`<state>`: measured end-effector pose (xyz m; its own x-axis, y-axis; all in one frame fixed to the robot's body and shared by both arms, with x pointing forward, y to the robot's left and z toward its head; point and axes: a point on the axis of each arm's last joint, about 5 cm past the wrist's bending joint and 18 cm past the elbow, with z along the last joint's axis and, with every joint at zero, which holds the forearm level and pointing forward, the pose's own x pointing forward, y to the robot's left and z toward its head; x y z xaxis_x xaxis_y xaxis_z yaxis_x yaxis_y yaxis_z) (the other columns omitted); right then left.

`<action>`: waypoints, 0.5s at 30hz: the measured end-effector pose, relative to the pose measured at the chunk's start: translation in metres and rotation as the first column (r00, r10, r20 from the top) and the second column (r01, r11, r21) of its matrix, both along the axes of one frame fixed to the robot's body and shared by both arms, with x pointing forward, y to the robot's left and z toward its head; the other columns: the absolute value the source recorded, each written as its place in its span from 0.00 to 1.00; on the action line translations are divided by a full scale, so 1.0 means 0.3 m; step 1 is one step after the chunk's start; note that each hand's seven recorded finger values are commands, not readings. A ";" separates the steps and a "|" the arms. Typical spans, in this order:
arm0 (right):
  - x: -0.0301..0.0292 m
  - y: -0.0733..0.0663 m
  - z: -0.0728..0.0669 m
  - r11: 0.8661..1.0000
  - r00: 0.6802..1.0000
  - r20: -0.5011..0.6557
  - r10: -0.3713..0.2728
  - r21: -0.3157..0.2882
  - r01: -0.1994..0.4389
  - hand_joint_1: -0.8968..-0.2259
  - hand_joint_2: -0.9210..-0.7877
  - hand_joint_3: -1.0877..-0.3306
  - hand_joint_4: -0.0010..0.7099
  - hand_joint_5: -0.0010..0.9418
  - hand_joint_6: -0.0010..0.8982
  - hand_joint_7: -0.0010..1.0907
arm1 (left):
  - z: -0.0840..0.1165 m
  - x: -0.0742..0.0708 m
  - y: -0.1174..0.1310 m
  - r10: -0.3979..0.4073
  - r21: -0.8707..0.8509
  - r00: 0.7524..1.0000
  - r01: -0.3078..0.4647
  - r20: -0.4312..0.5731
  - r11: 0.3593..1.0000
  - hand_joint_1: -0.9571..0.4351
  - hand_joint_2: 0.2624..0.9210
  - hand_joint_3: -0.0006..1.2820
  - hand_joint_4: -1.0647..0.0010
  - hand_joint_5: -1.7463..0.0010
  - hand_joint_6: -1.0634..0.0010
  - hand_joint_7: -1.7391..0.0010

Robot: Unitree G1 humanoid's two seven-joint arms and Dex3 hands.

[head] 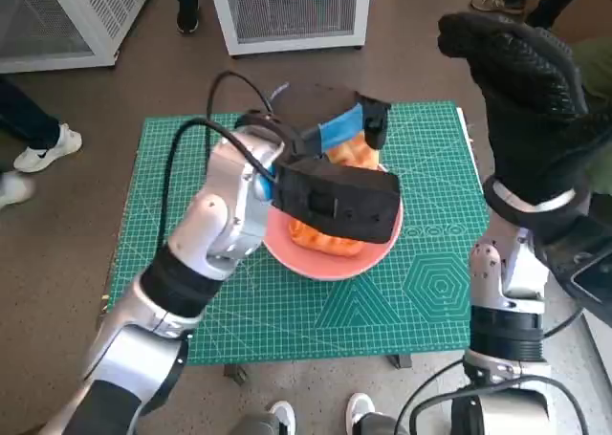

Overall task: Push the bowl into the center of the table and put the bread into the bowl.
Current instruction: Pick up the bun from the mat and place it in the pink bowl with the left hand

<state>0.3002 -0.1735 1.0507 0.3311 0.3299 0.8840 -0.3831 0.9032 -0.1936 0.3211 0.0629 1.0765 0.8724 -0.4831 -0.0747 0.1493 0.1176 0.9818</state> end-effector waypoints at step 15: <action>0.000 -0.003 0.000 1.000 1.000 -0.005 0.004 0.004 -0.004 0.29 0.00 0.55 0.43 0.00 0.36 0.18 | -0.044 0.039 0.014 0.083 -0.027 0.976 -0.090 -0.202 0.996 0.50 0.89 0.05 0.78 0.79 0.87 0.73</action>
<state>0.3002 -0.1743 1.0506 0.3347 0.3272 0.8837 -0.3875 0.9026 -0.1875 0.3329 0.0673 1.0634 0.8799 -0.4119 -0.2366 0.3306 0.1733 0.9277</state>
